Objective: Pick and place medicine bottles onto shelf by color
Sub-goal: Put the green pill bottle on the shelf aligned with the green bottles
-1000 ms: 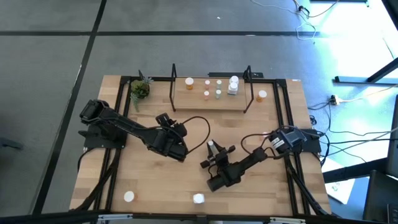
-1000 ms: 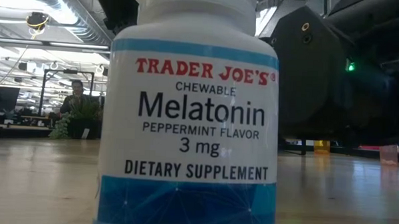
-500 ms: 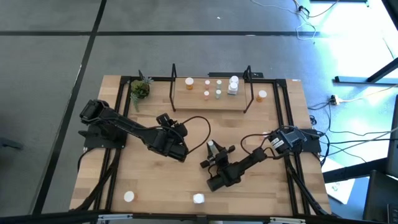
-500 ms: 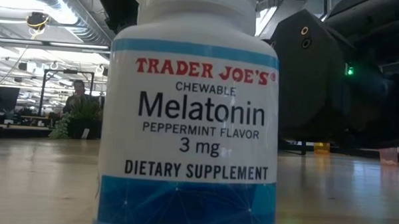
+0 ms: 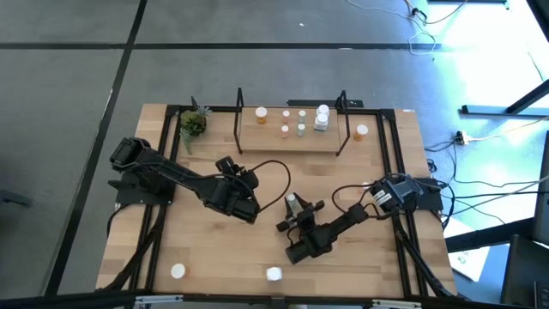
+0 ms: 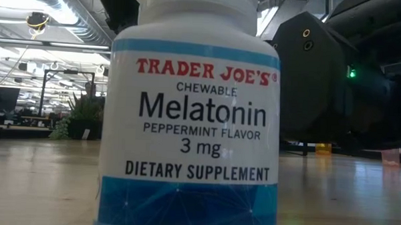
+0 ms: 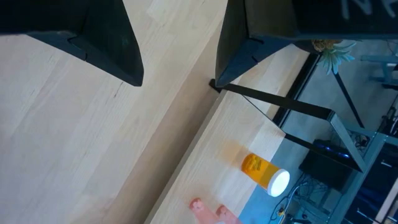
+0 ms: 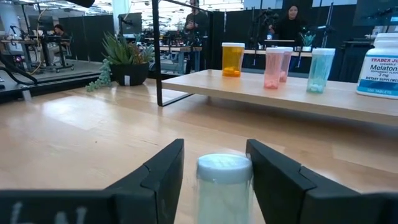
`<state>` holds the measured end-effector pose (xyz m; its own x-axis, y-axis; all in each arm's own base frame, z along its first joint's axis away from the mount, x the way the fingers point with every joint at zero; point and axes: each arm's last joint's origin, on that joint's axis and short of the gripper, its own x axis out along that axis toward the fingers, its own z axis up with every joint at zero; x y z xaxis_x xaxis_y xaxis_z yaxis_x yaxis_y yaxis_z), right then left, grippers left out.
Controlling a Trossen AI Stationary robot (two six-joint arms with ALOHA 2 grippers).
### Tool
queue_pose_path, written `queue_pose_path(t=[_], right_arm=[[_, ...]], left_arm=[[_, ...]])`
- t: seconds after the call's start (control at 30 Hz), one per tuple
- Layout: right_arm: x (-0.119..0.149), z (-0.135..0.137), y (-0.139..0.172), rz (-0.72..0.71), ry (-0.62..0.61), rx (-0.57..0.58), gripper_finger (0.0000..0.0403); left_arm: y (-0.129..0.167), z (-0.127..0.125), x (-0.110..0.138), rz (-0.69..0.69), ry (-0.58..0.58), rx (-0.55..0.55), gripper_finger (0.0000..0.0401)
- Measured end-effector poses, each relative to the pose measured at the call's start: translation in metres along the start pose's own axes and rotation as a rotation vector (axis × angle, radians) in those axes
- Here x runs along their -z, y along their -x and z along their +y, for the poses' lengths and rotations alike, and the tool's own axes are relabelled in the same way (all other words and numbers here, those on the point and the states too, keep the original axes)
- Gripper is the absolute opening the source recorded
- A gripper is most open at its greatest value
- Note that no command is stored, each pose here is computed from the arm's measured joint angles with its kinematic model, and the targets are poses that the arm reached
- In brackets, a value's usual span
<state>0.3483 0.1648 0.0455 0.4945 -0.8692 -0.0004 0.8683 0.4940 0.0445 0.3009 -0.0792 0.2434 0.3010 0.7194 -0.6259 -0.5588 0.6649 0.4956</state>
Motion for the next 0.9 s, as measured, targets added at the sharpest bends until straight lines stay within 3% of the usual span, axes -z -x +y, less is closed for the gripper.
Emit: queue_pose_path(t=[0.9], right_arm=[[0.0003, -0.0036, 0.0095, -0.001, 0.063, -0.025, 0.0195]], left_arm=[[-0.0001, 0.0001, 0.0, 0.0, 0.0, -0.001, 0.0195]])
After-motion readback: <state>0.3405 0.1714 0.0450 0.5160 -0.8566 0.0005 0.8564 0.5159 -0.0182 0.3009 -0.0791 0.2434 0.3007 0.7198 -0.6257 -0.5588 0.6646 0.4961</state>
